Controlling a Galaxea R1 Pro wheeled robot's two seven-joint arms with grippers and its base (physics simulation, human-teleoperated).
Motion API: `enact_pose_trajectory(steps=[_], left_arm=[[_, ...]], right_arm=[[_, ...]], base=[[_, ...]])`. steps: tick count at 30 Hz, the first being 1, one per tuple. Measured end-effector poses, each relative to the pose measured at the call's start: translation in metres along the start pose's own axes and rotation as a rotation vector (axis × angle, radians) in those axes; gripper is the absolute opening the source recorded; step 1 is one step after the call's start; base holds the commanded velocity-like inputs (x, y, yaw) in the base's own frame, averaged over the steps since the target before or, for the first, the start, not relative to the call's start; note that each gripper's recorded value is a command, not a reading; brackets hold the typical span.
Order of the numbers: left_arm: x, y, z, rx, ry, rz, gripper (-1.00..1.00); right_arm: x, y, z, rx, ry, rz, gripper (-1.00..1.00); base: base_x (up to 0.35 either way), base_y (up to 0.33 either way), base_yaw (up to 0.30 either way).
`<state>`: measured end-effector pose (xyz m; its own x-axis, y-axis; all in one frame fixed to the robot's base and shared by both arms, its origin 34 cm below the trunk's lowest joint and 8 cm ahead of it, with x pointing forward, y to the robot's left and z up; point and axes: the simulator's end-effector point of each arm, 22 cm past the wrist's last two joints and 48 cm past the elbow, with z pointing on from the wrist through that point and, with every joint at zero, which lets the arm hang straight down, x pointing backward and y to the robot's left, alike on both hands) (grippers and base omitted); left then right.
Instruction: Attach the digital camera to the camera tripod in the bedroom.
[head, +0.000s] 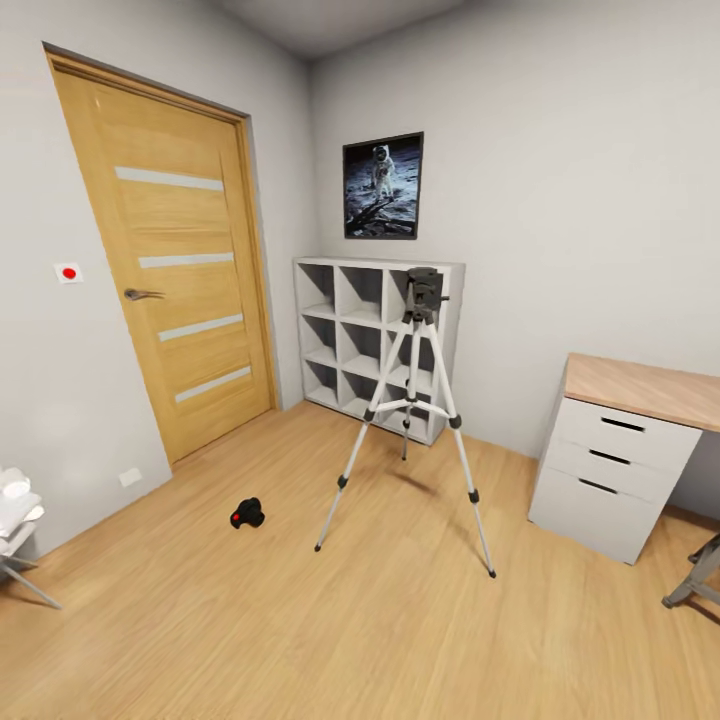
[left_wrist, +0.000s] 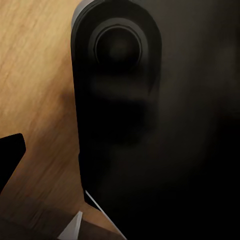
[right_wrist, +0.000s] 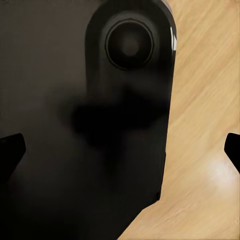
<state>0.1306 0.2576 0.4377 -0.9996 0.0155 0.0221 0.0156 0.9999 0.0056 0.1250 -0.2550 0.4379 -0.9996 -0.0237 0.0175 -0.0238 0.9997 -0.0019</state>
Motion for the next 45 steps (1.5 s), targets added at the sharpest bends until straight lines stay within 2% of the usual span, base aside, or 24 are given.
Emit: enact_pose_trajectory(steps=[11,30,36,45], left_arm=[[0.000,0.000,0.000,0.000,0.000,0.000,1.00],[0.000,0.000,0.000,0.000,0.000,-0.001,1.00],[-0.003,-0.009,0.000,0.011,-0.007,-0.007,1.00],[-0.003,-0.010,0.000,0.011,-0.006,-0.026,1.00]], right_arm=[[-0.009,0.001,0.000,-0.001,-0.039,0.005,1.00],[-0.009,0.000,0.000,0.000,-0.041,0.002,1.00],[-0.009,0.000,0.000,0.000,-0.040,0.002,1.00],[-0.009,0.000,0.000,0.001,-0.042,0.003,1.00]], base=[[0.000,0.000,0.002],[0.000,0.000,0.000],[0.000,0.000,0.000],[0.022,0.000,0.000]])
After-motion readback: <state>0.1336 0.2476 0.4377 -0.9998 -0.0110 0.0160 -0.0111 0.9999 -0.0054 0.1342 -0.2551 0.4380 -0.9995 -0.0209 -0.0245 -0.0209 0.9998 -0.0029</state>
